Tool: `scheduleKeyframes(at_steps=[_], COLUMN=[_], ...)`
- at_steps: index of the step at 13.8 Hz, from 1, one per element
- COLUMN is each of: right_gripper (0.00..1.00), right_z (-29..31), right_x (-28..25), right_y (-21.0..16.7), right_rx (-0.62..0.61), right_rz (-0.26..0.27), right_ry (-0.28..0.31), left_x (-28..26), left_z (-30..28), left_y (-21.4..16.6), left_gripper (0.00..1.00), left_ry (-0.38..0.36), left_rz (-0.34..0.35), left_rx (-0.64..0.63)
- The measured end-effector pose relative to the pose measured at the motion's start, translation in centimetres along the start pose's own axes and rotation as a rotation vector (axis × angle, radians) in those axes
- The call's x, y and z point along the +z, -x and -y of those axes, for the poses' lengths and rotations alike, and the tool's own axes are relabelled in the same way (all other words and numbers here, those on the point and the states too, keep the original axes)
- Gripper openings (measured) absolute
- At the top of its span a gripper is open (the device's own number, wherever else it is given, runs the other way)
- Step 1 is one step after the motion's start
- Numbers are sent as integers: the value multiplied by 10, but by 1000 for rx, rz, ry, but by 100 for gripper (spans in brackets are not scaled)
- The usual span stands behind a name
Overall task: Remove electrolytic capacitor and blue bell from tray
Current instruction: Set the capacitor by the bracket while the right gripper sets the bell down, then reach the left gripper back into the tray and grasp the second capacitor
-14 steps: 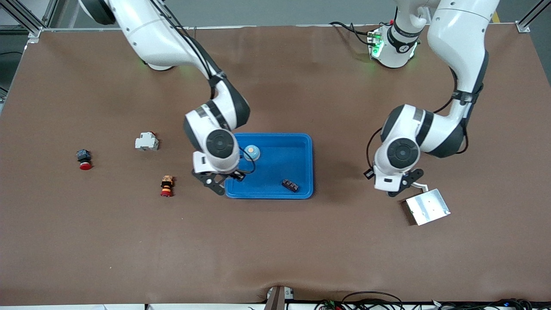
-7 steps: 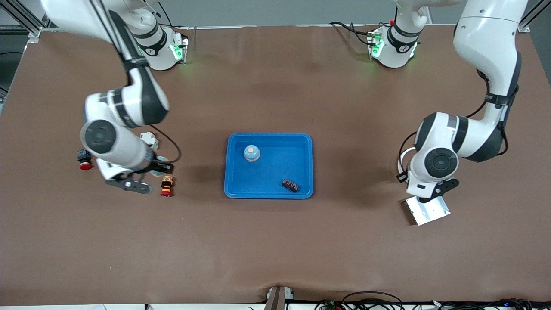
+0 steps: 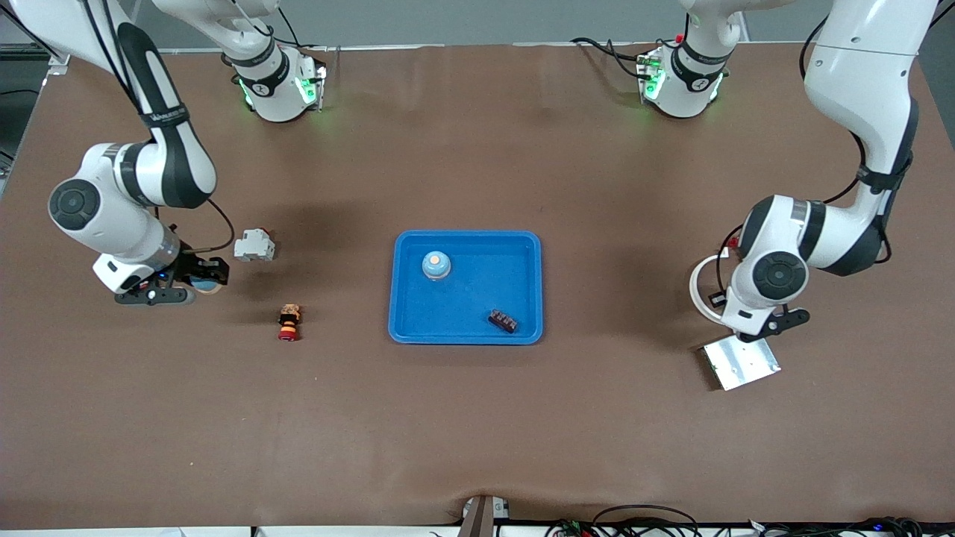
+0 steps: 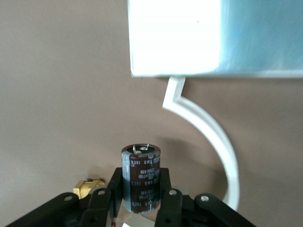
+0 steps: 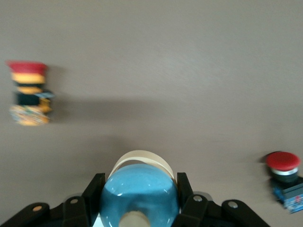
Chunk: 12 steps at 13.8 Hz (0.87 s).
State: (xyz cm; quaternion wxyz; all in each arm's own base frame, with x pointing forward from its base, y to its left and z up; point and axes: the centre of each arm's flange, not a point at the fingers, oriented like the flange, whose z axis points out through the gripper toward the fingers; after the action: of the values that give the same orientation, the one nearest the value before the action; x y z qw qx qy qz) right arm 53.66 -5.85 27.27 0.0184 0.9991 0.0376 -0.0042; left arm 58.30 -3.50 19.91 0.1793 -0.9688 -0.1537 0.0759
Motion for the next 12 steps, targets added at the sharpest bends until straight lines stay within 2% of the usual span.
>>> scheduleKeyframes(at_steps=[3, 6, 7, 12], right_gripper=[66, 66, 66, 66], right_z=[-50, -64, -64, -88], right_x=[23, 46, 53, 72], right_y=[32, 68, 79, 113], right_rx=[-42, -52, -57, -71], right_rz=[27, 13, 7, 12], right_ry=[-10, -12, -12, -18], left_x=[17, 17, 15, -25], left_z=[5, 5, 5, -2], left_y=[9, 8, 7, -5], left_gripper=[34, 37, 44, 95], left_ry=[-13, -9, -6, 37], left_rz=[24, 20, 15, -52], left_rx=[9, 7, 5, -34])
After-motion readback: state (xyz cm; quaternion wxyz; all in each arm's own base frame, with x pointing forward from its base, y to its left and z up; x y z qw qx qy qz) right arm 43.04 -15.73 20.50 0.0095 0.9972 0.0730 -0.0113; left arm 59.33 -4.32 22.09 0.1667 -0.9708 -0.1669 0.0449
